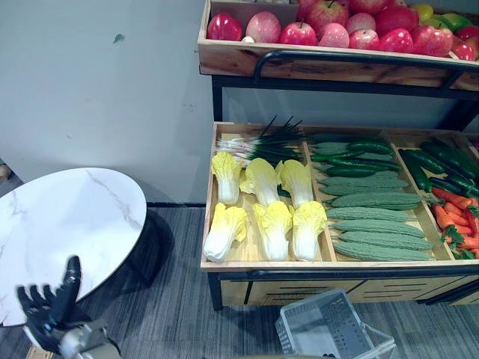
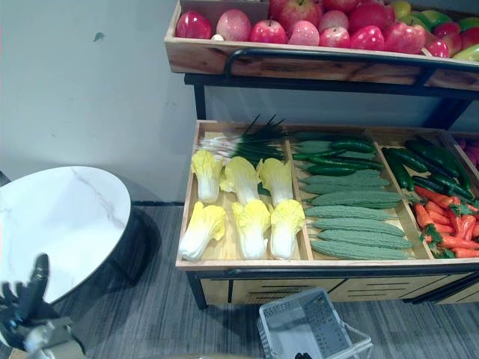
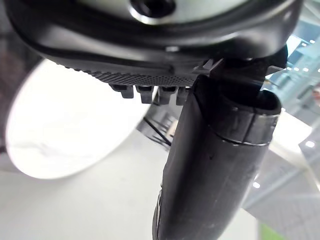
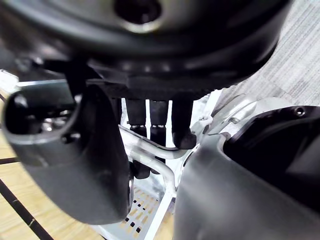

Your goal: Pick vegetable in the basket

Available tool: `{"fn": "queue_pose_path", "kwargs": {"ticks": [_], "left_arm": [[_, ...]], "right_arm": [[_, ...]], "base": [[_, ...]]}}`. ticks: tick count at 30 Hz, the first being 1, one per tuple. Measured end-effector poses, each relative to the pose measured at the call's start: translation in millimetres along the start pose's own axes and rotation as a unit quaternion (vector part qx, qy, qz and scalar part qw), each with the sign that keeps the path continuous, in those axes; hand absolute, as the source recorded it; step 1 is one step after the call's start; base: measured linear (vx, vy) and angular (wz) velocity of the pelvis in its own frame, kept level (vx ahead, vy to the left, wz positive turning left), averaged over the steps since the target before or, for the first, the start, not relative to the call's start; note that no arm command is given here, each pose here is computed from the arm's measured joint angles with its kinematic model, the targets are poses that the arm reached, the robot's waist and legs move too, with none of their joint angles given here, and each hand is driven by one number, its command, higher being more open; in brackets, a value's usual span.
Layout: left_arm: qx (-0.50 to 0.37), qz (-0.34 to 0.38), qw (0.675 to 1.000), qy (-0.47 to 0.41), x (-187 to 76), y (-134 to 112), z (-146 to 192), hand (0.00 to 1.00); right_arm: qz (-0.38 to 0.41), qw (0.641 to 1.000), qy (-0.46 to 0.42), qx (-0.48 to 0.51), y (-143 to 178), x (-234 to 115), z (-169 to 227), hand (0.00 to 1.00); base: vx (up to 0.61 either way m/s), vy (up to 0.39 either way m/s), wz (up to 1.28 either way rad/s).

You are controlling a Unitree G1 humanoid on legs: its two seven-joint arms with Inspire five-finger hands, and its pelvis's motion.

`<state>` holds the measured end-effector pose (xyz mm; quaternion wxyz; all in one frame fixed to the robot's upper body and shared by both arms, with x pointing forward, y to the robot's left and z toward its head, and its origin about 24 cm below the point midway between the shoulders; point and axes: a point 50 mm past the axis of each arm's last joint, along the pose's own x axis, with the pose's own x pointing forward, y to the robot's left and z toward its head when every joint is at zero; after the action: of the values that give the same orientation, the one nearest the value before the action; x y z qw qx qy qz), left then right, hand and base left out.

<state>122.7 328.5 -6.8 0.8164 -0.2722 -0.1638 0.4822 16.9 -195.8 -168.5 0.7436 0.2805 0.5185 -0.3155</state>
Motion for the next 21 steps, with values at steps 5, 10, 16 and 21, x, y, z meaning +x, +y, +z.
{"fn": "queue_pose_path", "kwargs": {"ticks": [5, 10, 16, 21], "left_arm": [[-0.007, -0.105, 0.993, -0.046, 9.6, -52.4, 34.4, 1.00], [0.019, -0.216, 0.976, 0.004, 7.8, -93.1, 37.7, 1.00], [0.068, -0.336, 0.932, 0.120, -10.8, -124.0, 13.6, 1.00], [0.083, -0.424, 0.877, 0.210, -31.9, -151.3, -12.7, 1.00]], "right_arm": [[-0.013, 1.000, 0.011, -0.005, -10.5, -2.5, -5.7, 0.00], [-0.017, 1.000, 0.013, -0.013, -13.7, -3.1, -6.8, 0.00], [-0.019, 0.999, 0.011, -0.040, -17.9, -2.3, 0.6, 0.00], [-0.018, 0.998, 0.006, -0.052, -18.7, -1.5, 6.4, 0.00]], "base": [[0.05, 0.019, -0.09], [0.06, -0.011, 0.08], [0.00, -0.062, -0.15], [-0.05, -0.081, -0.15]]}}
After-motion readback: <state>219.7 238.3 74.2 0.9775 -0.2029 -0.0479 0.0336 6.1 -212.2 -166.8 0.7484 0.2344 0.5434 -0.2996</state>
